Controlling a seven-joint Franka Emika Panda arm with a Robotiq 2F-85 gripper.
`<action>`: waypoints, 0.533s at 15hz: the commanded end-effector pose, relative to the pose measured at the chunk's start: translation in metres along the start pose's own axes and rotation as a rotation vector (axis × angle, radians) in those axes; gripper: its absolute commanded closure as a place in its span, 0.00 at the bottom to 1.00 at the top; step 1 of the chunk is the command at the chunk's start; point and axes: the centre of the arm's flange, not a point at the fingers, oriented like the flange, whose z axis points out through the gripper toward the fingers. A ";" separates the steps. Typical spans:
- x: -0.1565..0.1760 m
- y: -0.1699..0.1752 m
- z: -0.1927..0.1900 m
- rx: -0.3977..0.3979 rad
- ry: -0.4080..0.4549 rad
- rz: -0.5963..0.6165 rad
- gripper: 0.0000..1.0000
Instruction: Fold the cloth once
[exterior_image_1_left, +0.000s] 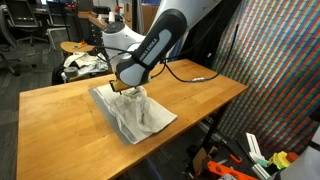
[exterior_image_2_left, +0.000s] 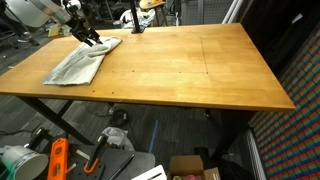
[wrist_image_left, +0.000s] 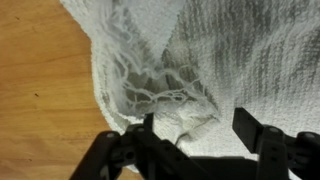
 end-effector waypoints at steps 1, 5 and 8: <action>0.002 0.004 -0.001 0.009 0.039 0.006 0.49; 0.007 0.010 0.010 0.001 0.038 0.019 0.80; 0.012 0.016 0.018 -0.018 0.016 0.024 0.97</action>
